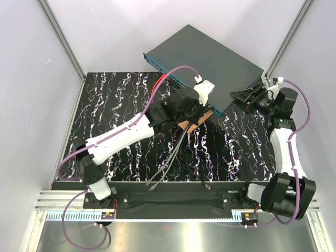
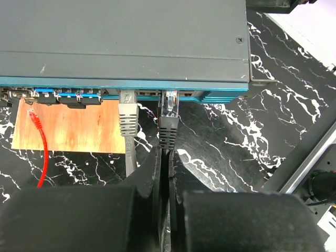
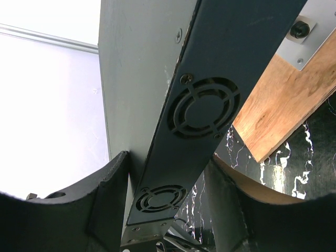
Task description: Insert the plug into the switch port
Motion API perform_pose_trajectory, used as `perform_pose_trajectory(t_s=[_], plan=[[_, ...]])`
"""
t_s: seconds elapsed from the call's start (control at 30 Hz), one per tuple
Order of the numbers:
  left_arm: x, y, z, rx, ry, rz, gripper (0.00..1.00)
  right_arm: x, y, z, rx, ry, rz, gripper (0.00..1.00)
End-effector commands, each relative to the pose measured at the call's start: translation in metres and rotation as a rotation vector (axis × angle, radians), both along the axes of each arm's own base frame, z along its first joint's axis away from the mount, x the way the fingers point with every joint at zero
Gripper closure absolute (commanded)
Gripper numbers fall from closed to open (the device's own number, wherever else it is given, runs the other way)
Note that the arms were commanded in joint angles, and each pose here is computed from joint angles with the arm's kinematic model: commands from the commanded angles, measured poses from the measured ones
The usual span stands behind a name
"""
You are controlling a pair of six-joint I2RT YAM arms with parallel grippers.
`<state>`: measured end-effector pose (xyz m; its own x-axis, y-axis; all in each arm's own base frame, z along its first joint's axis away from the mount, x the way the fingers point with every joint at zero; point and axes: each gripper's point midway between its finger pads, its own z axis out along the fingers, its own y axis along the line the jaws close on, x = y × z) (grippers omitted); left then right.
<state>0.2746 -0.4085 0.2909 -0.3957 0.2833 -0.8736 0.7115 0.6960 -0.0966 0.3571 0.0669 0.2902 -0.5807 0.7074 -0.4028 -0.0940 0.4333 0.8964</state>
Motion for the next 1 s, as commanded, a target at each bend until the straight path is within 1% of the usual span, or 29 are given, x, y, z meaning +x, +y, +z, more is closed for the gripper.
perform_pose_trajectory(t_s=[0.0,0.1,0.3,0.4,0.6,0.73,0.97], plan=[[0.014,-0.001,0.018,-0.026,-0.06,0.044,1.0,0.001,0.007,0.026,-0.043,-0.131,0.05,1.0],[0.012,0.002,0.019,-0.023,-0.059,0.038,1.0,0.001,0.006,0.027,-0.05,-0.135,0.049,1.0],[0.004,0.007,0.05,-0.061,-0.088,0.008,1.0,0.002,0.005,0.026,-0.062,-0.14,0.043,1.0],[0.001,0.007,0.053,-0.052,-0.075,-0.003,1.0,0.003,0.005,0.025,-0.061,-0.137,0.04,1.0],[-0.004,0.006,0.04,-0.014,-0.031,-0.023,1.0,0.003,0.006,0.029,-0.073,-0.15,0.042,1.0],[-0.006,-0.002,0.04,-0.024,-0.017,-0.047,1.0,0.003,0.006,0.029,-0.075,-0.15,0.042,1.0],[-0.015,-0.002,0.023,-0.008,0.036,-0.061,1.0,0.004,0.007,0.031,-0.082,-0.156,0.046,1.0]])
